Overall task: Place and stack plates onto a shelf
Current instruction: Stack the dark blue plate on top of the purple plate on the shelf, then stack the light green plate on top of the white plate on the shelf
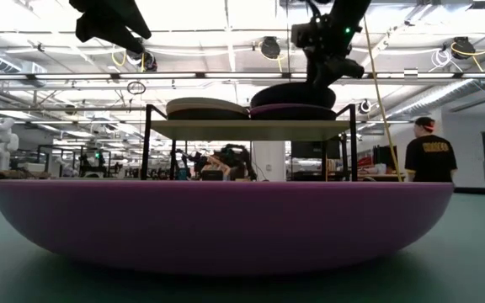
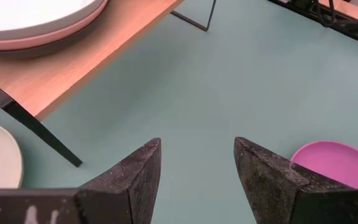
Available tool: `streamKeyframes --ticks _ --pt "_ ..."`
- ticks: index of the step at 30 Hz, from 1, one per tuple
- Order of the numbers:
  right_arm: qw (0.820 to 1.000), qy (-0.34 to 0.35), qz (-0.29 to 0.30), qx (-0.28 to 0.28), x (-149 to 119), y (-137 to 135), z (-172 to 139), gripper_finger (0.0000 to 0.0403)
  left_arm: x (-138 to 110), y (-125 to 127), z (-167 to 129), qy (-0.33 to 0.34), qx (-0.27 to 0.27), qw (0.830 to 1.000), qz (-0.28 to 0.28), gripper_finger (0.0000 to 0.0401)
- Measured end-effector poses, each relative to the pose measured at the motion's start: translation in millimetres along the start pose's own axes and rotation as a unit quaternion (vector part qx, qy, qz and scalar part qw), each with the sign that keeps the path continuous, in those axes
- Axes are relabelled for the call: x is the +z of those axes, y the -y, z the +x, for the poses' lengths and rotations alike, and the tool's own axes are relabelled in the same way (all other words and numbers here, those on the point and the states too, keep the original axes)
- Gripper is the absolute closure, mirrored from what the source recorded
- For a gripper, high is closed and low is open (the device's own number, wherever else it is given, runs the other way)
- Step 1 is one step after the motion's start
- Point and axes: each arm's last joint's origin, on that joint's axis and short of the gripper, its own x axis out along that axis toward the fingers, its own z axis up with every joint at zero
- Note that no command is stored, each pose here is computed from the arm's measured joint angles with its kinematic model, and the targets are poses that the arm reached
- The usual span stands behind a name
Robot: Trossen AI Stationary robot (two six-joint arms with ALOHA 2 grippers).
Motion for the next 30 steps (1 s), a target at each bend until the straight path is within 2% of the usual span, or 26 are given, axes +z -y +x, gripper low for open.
streamKeyframes --ticks 7,13,18,22,26,30 --pt "1.0 0.012 0.021 -0.003 -6 4 -11 0.0248 0 0 0 0.0 0.0 1.0 0.009 0.0192" --pt "0.997 0.043 0.045 0.036 -4 1 -11 0.0248 0 0 0 0.0 0.001 1.0 0.014 0.0192" --pt "0.995 0.041 0.07 0.066 -7 -1 -9 0.0247 0 0 0 0.0 0.001 1.0 0.011 0.0192" --pt "0.994 0.026 0.085 0.057 -8 -3 -6 0.0247 0 0 0 0.0 0.0 1.0 0.009 0.0192" --pt "0.993 0.037 0.11 0.038 -9 -1 -18 0.0247 0 0 0 0.0 0.0 1.0 0.006 0.0192" --pt "0.983 0.062 0.17 0.02 -14 1 -38 0.0247 0 0 0 -0.001 -0.002 1.0 0.0 0.0192"
